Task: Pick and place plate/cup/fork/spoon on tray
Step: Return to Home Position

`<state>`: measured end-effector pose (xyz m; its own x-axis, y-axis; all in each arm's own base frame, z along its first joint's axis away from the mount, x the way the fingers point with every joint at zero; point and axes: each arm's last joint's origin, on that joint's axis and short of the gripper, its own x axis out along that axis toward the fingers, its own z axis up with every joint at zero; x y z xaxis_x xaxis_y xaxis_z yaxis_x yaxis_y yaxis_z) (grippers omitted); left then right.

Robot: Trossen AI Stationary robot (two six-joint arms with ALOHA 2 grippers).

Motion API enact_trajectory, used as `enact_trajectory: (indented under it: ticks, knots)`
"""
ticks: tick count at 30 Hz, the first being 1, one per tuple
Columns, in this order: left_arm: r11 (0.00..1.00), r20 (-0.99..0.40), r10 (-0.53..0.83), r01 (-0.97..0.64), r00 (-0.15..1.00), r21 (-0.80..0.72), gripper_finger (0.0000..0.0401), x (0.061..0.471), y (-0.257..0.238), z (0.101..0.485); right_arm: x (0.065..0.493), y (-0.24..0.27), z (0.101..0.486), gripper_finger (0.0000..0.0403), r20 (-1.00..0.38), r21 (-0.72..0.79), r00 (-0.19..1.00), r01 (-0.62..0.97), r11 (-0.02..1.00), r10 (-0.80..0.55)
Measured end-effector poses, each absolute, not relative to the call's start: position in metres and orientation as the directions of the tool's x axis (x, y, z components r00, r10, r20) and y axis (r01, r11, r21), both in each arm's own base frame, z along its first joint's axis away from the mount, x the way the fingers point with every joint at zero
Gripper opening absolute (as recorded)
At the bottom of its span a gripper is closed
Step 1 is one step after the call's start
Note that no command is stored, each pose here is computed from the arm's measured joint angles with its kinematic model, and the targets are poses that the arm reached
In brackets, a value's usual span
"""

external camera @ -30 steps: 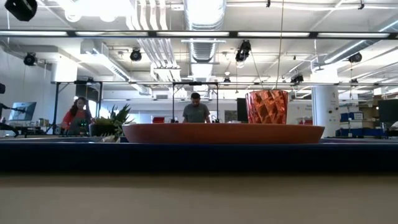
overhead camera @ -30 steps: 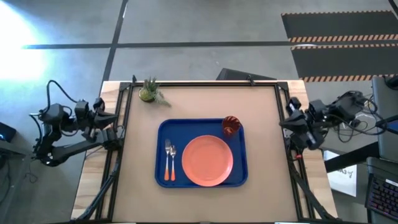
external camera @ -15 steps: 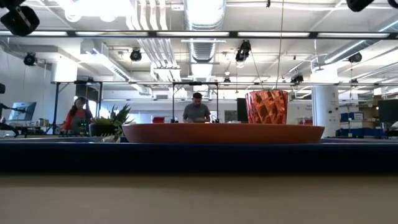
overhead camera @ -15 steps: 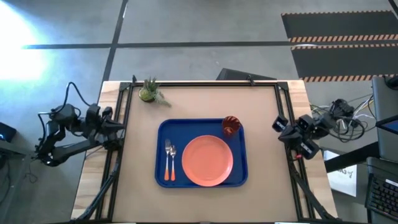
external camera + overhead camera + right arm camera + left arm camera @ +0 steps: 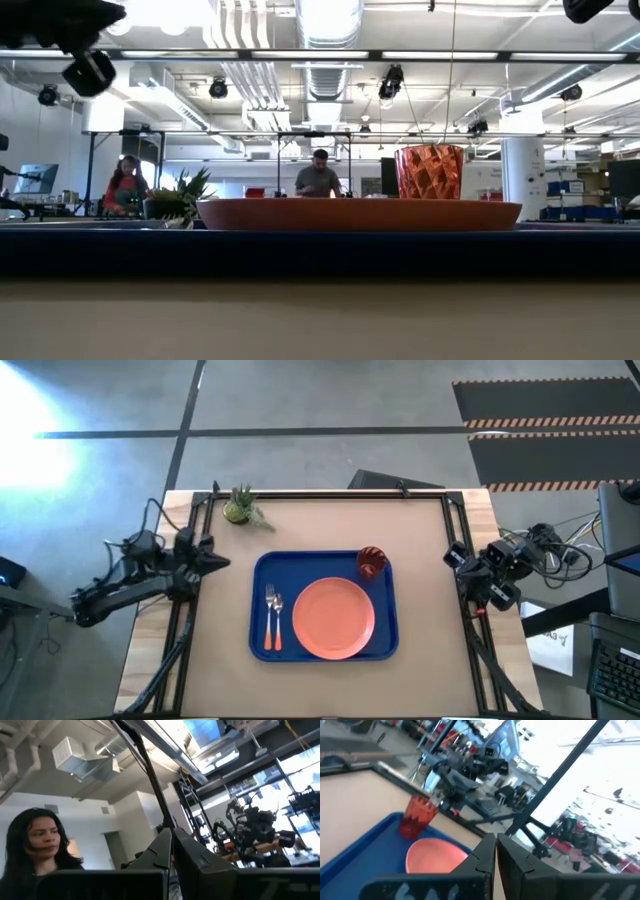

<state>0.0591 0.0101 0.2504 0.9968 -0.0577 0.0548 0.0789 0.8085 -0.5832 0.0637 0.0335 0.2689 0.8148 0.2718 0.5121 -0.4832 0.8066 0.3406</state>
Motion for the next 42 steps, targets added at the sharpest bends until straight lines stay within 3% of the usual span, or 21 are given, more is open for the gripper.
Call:
enact_trajectory:
  ticks: [7, 15, 21, 28, 34, 39, 42]
  knots:
    - [0.831, 0.228, -0.039, 0.158, 0.973, -0.532, 0.0, 0.075, 0.016, 0.234, 0.061, 0.032, 0.277, 0.0008, 0.485, 0.344, 0.828, -0.476, 0.809, 0.281]
    - [0.849, 0.159, 0.126, -0.024, 0.979, -0.527, 0.0, 0.087, 0.018, 0.203, 0.058, 0.029, 0.284, 0.0008, 0.431, 0.307, 0.864, -0.413, 0.857, 0.261]
    - [0.891, 0.097, 0.189, -0.13, 0.977, -0.435, 0.0, 0.095, 0.014, 0.197, 0.059, 0.028, 0.279, 0.0008, 0.38, 0.29, 0.894, -0.358, 0.888, 0.236]
    - [0.906, -0.007, 0.178, -0.167, 0.984, -0.389, 0.0, 0.102, 0.012, 0.188, 0.065, 0.027, 0.262, 0.0008, 0.203, 0.268, 0.97, -0.188, 0.945, 0.135]
    - [0.937, -0.021, 0.134, -0.133, 0.991, -0.323, 0.0, 0.103, 0.011, 0.187, 0.066, 0.027, 0.261, 0.0008, 0.191, 0.215, 0.975, -0.154, 0.964, 0.113]
    - [0.945, -0.005, 0.001, -0.003, 1.0, -0.327, 0.0, 0.102, 0.007, 0.191, 0.065, 0.025, 0.266, 0.0008, 0.194, 0.275, 0.978, -0.127, 0.953, 0.074]
    - [0.946, 0.012, -0.044, 0.045, 0.999, -0.32, 0.0, 0.101, 0.006, 0.193, 0.064, 0.025, 0.266, 0.0008, 0.184, 0.228, 0.98, -0.118, 0.966, 0.076]
